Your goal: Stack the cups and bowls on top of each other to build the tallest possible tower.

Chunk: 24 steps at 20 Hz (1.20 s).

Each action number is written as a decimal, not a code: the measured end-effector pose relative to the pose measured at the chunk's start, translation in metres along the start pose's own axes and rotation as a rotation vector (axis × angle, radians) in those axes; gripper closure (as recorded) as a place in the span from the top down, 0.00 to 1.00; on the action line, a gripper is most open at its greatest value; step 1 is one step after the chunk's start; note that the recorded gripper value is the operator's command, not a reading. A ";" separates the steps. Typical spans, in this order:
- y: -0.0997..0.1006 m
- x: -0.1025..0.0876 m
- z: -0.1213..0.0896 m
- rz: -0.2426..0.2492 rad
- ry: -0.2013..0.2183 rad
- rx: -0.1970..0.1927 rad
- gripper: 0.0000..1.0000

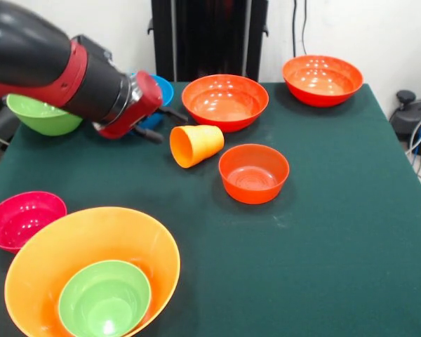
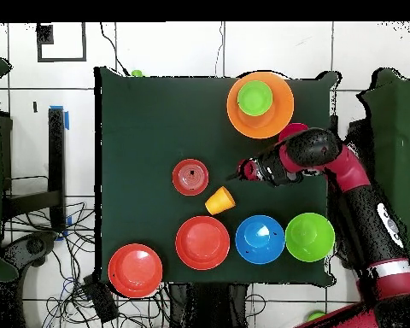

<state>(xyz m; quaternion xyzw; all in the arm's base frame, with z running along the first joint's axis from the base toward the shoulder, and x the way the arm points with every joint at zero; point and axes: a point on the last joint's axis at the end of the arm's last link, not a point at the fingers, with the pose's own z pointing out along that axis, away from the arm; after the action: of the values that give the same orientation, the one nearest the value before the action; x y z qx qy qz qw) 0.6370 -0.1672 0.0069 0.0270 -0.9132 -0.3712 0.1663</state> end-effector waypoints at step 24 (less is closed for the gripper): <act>-0.040 -0.012 0.075 -0.106 -0.086 -0.049 1.00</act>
<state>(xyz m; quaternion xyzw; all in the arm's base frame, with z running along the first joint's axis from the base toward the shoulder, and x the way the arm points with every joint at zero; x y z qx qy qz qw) 0.6211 -0.1440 -0.0740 0.0551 -0.9074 -0.4026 0.1076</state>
